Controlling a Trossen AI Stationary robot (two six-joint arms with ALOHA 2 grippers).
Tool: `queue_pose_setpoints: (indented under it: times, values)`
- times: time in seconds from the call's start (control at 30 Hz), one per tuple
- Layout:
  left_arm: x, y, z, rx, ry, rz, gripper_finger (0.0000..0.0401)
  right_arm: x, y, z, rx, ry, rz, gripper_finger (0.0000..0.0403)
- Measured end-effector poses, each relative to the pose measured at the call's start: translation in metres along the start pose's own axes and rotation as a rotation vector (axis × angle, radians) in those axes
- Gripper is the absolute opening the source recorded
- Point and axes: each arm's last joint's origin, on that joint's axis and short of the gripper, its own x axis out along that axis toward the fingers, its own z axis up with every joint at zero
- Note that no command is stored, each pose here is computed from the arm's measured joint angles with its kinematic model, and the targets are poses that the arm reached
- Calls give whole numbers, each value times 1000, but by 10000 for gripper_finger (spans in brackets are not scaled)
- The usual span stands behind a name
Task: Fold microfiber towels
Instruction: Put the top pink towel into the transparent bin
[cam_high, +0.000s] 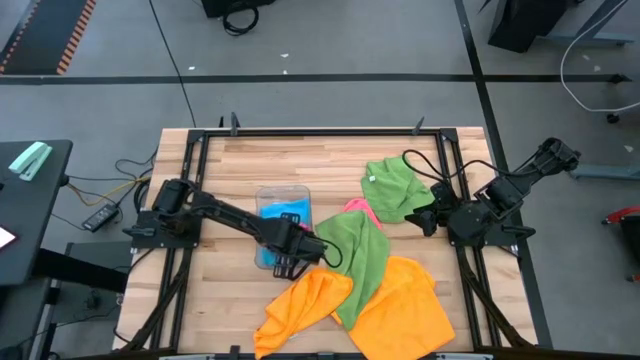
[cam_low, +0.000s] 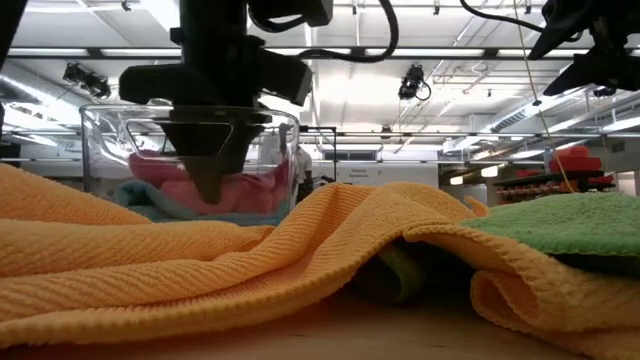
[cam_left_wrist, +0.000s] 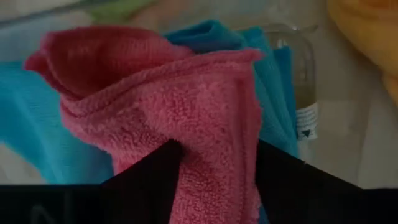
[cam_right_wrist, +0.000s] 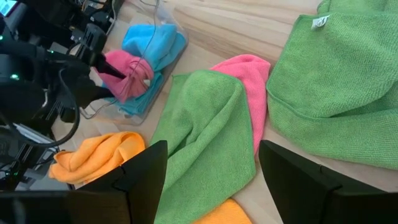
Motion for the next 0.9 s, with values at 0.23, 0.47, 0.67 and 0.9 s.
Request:
queue_pose_setpoints:
  times: [0.23,0.47,0.67,0.9]
  values:
    - [1,4,-1,-12,25,-36,97,0,0,0,2,0,0,262]
    - [-4,6,-2,-20,26,-87,14,0,0,0,2,0,0,262]
    - [-19,19,-7,-50,11,-141,18,0,0,0,0,0,1,262]
    - [-39,43,-12,-99,-47,-276,17,0,0,0,-1,0,1,262]
